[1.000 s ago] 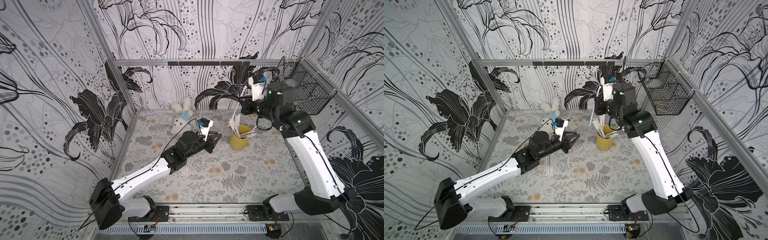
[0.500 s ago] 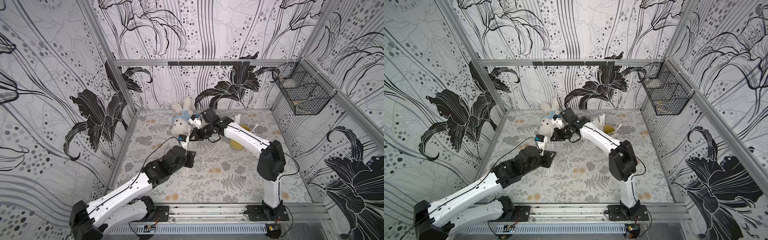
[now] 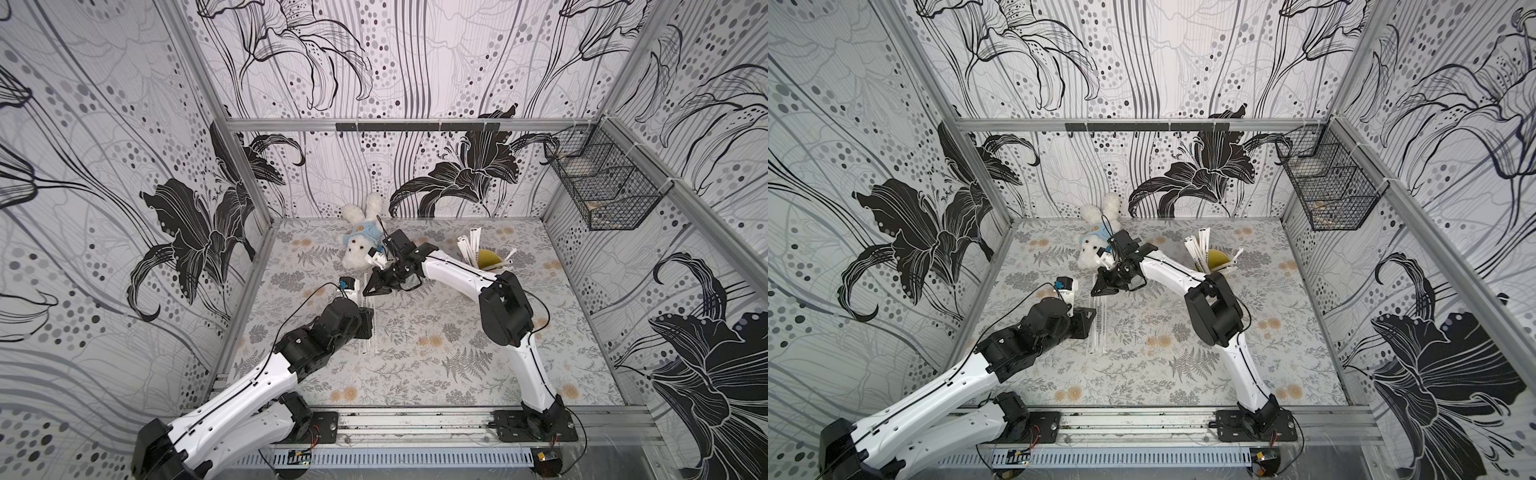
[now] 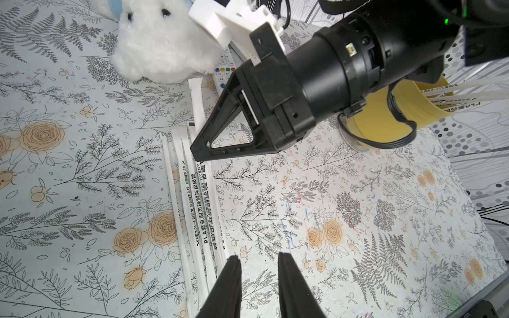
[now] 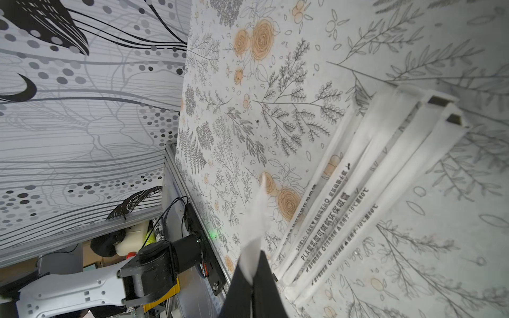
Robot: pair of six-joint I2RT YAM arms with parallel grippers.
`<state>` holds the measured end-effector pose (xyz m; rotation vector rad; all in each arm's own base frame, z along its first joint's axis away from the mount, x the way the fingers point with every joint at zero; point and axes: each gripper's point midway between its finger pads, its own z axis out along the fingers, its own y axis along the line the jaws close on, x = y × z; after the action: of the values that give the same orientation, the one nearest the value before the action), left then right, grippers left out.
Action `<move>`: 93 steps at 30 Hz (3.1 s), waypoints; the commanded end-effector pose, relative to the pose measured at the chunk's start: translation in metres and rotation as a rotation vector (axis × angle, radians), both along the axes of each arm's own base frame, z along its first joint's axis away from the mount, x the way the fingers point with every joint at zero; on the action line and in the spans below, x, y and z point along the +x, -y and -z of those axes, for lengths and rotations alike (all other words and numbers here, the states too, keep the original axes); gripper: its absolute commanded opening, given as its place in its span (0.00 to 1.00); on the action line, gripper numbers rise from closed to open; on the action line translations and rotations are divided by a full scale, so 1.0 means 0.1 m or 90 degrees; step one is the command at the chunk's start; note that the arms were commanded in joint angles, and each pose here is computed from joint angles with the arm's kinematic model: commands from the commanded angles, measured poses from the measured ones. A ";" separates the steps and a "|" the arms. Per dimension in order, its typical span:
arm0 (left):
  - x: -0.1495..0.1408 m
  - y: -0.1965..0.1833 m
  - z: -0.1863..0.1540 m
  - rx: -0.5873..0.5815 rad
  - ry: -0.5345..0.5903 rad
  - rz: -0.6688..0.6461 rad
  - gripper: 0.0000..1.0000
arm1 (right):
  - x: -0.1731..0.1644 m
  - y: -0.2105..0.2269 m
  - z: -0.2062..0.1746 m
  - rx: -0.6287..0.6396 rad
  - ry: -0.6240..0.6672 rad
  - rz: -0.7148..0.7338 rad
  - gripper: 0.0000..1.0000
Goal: Take the straws out of the storage container
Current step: Place the straw at the center of the board, then pick up the straw from the container.
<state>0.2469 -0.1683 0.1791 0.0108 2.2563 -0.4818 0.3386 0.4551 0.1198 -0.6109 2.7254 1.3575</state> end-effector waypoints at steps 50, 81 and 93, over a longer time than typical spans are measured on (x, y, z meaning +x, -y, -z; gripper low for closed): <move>0.13 0.03 -0.08 -0.016 0.030 0.014 0.29 | 0.17 0.02 0.39 -0.044 -0.047 -0.002 0.46; 0.98 2.48 -1.06 -0.002 0.433 0.475 0.38 | 0.70 3.11 -1.89 -0.124 0.397 0.405 0.43; 1.35 3.18 -0.64 0.038 0.502 0.583 0.33 | 0.32 3.60 -1.72 -0.204 0.420 0.485 0.44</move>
<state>0.3781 -0.4721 0.2190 1.0598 1.5165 -0.7205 0.3725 0.1092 0.2854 -0.0019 2.2731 0.5089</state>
